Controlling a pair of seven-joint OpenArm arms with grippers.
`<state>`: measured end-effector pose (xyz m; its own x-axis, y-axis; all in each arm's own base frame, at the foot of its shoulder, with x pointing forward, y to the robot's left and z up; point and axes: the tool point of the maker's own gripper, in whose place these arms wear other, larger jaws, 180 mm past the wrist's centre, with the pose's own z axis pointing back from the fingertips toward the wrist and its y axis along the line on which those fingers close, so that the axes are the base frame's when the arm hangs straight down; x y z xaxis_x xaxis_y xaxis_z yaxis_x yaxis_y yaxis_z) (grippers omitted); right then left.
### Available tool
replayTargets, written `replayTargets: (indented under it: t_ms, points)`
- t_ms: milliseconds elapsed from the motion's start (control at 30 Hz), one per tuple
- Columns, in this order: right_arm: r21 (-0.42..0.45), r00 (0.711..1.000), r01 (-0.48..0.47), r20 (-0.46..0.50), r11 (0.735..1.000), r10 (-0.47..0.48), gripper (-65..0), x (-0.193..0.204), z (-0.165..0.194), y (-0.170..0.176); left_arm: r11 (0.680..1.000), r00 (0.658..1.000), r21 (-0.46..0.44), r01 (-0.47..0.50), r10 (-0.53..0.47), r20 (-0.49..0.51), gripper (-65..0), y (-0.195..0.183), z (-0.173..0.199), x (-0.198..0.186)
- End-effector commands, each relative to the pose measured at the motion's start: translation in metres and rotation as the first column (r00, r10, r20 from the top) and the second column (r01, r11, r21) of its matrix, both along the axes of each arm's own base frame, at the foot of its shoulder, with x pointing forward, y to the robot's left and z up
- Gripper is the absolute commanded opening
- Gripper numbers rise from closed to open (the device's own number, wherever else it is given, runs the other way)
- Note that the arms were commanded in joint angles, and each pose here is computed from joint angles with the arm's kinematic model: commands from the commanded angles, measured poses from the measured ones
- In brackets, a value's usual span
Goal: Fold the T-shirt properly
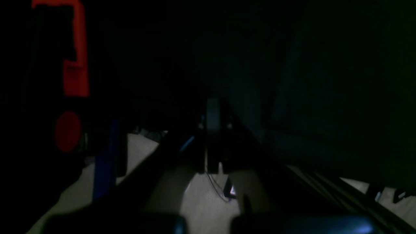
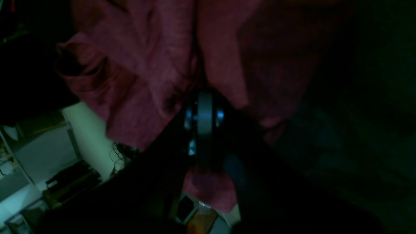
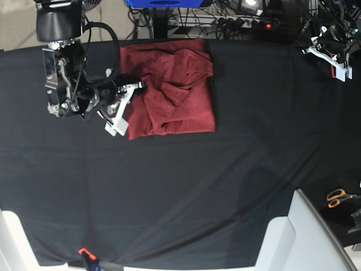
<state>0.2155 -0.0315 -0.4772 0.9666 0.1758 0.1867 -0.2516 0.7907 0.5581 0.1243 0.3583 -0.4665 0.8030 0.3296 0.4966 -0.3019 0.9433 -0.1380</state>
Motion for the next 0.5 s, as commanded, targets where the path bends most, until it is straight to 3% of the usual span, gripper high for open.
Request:
replayTargets:
  t_ms: [0, 467]
  points:
    - [0.019, 0.999, -0.003, 0.044, 1.000, 0.002, -64.2, 0.014, 0.010, 0.004, 1.000, 0.999, 0.028, 0.003, -0.004, 0.044, -65.0, 0.009, 0.011, 0.007]
    - [0.084, 0.995, -0.052, 0.093, 0.995, 0.044, -64.2, 0.040, 0.031, 0.047, 1.000, 0.999, 0.028, 0.002, -0.003, 0.050, -65.0, 0.008, 0.011, 0.007]
